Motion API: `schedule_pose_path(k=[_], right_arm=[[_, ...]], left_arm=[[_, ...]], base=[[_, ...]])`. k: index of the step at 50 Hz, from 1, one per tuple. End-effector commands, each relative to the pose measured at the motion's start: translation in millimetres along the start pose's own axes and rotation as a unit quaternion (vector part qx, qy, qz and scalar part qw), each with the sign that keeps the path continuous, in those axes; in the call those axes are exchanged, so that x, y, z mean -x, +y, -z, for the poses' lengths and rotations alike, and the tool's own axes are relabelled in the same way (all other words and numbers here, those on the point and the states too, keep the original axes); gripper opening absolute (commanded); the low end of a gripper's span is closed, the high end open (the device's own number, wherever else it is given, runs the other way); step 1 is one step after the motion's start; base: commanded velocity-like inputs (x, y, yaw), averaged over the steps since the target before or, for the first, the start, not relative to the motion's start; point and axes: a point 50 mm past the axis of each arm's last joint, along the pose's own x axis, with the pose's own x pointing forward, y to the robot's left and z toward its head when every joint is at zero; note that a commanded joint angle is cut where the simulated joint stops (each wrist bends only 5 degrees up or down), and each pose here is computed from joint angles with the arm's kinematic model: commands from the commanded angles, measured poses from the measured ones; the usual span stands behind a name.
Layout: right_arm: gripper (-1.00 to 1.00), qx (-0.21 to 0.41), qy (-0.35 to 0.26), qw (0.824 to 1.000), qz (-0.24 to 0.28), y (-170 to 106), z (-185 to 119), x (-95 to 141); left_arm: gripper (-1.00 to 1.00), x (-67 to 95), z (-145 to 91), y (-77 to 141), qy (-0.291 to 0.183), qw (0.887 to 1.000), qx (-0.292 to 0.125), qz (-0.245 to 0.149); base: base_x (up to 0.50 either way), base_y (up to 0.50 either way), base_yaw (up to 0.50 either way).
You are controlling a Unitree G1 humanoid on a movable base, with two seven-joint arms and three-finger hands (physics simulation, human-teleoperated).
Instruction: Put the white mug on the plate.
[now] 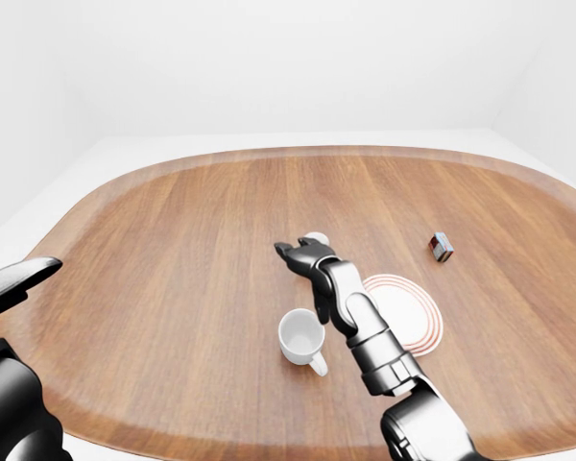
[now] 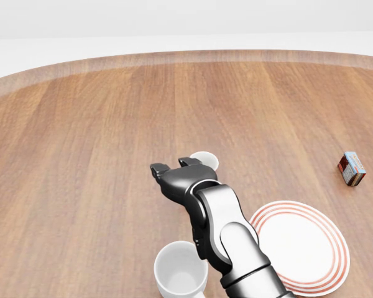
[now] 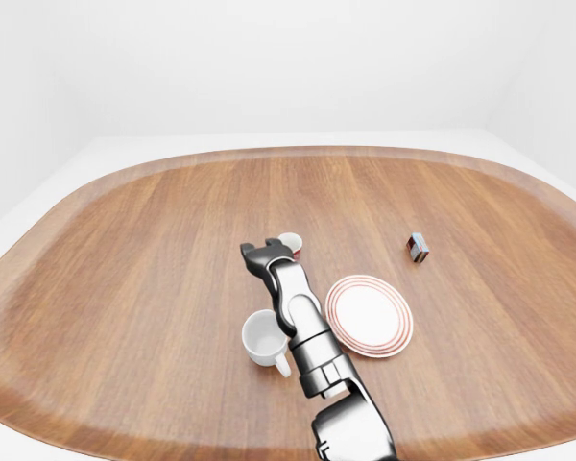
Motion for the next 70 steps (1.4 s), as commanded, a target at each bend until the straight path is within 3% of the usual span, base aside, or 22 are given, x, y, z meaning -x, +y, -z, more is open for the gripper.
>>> schedule_pose_path(k=[1,6,14,26,45,59,63,70], right_arm=[[1.0,0.005,0.0,1.0,-0.021,9,-5,-5],[1.0,0.007,-0.004,1.0,-0.014,10,-9,-2],[1.0,0.001,-0.008,0.998,-0.069,37,-13,-11],[1.0,0.001,-0.012,0.994,-0.106,54,-16,-15],[1.0,-0.004,-0.035,0.994,-0.103,57,-32,-12],[1.0,-0.013,-0.031,0.989,-0.143,67,-27,-21],[1.0,-0.021,-0.028,0.984,-0.175,77,-24,-25],[1.0,-0.019,-0.034,0.983,-0.181,79,-28,-26]], left_arm=[[1.0,-0.4,0,0,0.001,1.0,0.001,0.0],[1.0,0.1,0,0,0.001,1.0,0.001,0.0],[1.0,0.8,0,0,0.001,1.0,0.0,0.0],[1.0,1.6,1,0,0.003,1.0,-0.001,0.0],[1.0,1.7,2,0,0.004,1.0,-0.002,0.001],[1.0,1.1,2,0,0.005,1.0,-0.001,0.001],[1.0,1.7,3,0,0.007,1.0,-0.002,0.001],[1.0,2.2,3,-1,0.007,1.0,-0.001,0.002]], base=[[0.0,0.0,0.0],[0.0,0.0,0.0],[0.0,0.0,0.0],[0.0,0.0,0.0],[0.0,0.0,0.0],[0.0,0.0,0.0],[0.0,0.0,0.0],[0.0,0.0,0.0]])
